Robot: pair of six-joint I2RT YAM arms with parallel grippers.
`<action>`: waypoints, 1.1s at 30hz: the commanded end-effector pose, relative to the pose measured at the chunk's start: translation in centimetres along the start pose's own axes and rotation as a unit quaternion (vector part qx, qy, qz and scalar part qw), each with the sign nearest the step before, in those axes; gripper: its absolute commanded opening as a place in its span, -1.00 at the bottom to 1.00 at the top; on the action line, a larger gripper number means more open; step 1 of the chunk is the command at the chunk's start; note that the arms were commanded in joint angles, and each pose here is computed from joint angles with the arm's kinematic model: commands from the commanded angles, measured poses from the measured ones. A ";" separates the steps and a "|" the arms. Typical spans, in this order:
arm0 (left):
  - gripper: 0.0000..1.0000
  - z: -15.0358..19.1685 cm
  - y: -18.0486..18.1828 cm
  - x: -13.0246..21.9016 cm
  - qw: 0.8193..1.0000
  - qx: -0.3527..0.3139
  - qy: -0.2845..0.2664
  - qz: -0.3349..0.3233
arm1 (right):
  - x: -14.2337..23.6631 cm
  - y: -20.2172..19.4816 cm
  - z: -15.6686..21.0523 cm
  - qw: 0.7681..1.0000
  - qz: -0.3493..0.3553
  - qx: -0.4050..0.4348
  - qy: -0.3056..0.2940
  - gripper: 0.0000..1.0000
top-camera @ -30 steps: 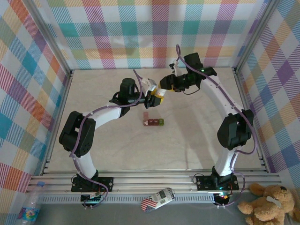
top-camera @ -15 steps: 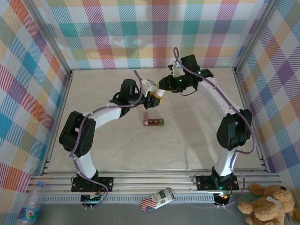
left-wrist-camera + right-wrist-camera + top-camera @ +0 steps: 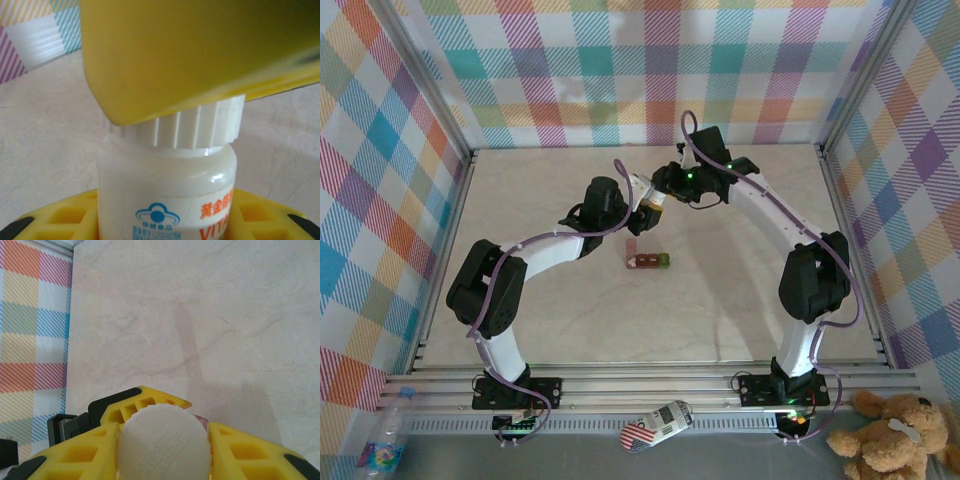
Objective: Sort the pills into containers
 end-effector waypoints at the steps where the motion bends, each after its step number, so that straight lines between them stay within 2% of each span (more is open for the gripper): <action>1: -1.00 -6.5 0.7 1.5 0.991 -0.025 -0.122 -0.040 | -0.2 -0.2 2.6 0.999 0.025 -0.015 0.035 -0.16; 7: -1.00 -5.9 1.1 1.0 0.992 -0.016 -0.115 -0.045 | 2.2 0.4 1.3 1.000 0.008 -0.016 0.009 0.06; 11: -1.00 -5.9 1.5 1.1 0.992 -0.008 -0.120 -0.047 | 3.9 1.1 0.8 1.000 -0.009 -0.012 -0.008 0.32; 14: -1.00 -5.9 1.8 1.2 0.992 -0.005 -0.121 -0.047 | 5.2 1.3 0.8 1.000 -0.020 -0.009 -0.015 0.44; 21: -1.00 -6.0 2.2 1.8 0.992 -0.006 -0.127 -0.025 | 8.4 0.6 1.5 0.999 -0.039 0.013 -0.028 0.55; 27: -1.00 -6.2 2.0 2.5 0.990 -0.009 -0.135 0.037 | 10.6 0.3 0.6 0.996 -0.054 0.060 -0.040 0.56; 33: -1.00 -6.6 1.3 3.1 0.985 -0.001 -0.139 0.106 | 11.2 2.0 0.0 0.979 -0.082 0.187 -0.027 0.63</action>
Point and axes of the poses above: each hand's point on the last joint's axis, 136 mm out from that joint toward the fingers, its own x axis back along the fingers, its own y axis along the line the jaws close on, z = x × y, the point moved 6 cm from there along x, back along the fingers, and after that the axes turned 11 degrees about -x, right-handed, at the moved point
